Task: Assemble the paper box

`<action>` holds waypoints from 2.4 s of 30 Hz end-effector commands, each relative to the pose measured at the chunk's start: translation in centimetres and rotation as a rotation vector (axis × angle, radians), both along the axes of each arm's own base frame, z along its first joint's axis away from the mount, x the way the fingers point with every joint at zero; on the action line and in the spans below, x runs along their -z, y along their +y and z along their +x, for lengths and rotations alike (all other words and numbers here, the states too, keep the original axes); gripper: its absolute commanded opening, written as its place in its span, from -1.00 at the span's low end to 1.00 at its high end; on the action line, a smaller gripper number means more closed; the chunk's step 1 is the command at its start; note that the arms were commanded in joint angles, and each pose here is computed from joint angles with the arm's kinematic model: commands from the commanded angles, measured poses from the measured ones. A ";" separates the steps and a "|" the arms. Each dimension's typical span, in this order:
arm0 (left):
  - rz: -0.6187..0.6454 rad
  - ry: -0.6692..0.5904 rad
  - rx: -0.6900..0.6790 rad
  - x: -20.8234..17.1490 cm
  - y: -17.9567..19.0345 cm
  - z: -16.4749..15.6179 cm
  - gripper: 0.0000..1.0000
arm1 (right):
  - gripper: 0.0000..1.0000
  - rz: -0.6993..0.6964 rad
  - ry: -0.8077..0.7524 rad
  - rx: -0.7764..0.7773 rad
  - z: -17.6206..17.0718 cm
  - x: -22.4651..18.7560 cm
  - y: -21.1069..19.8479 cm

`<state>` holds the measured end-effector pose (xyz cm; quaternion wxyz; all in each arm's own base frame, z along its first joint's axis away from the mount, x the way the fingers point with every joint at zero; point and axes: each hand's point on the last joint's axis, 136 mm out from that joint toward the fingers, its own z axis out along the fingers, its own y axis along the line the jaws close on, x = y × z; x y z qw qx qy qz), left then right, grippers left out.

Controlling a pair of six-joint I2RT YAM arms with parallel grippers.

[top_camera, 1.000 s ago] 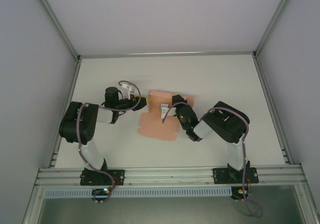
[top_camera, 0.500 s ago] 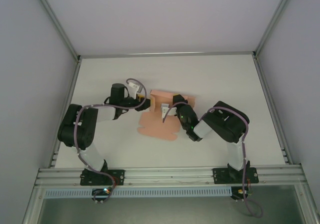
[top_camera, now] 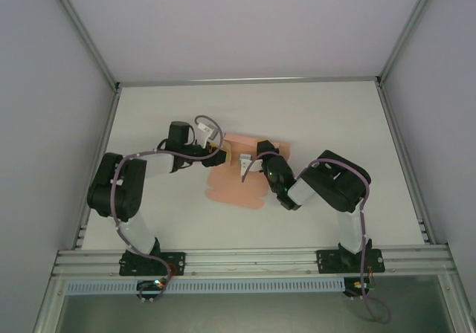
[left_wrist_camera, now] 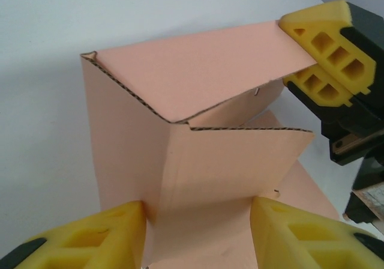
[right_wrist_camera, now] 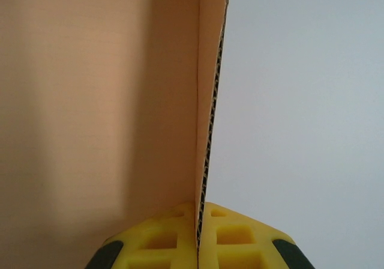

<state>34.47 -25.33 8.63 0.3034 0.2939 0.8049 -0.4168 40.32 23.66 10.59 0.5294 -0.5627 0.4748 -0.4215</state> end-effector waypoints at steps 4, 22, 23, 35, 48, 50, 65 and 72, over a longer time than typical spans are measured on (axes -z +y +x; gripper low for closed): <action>0.092 -0.010 0.013 2.2 -1.1 0.5 0.03 | -0.97 -0.035 0.039 -0.091 -0.9 1.0 2.6; 0.296 -0.110 -0.085 4.7 0.4 -1.0 -0.17 | -0.91 0.030 0.209 -0.114 -5.3 1.3 3.2; 0.302 -0.114 -0.089 4.9 0.5 -0.9 -0.16 | -0.91 0.037 0.221 -0.105 -5.3 1.5 3.0; 0.268 -0.353 -0.109 0.8 -1.5 1.7 -0.14 | -0.96 0.012 0.392 -0.078 -3.5 3.5 2.6; 0.221 -0.378 -0.261 -0.6 0.4 5.7 0.00 | -0.97 -0.007 0.477 -0.068 -3.9 5.2 2.3; 0.187 -0.365 -0.232 -0.8 -0.1 5.8 0.03 | -0.98 -0.003 0.491 -0.072 -3.9 5.3 2.4; 0.294 -0.317 -0.299 0.8 0.1 7.2 -0.58 | -0.98 -0.005 0.514 -0.058 -3.5 6.3 2.5; 0.500 -0.348 -0.600 1.3 3.1 8.5 -1.00 | -0.99 0.007 0.513 -0.044 -3.4 6.2 2.3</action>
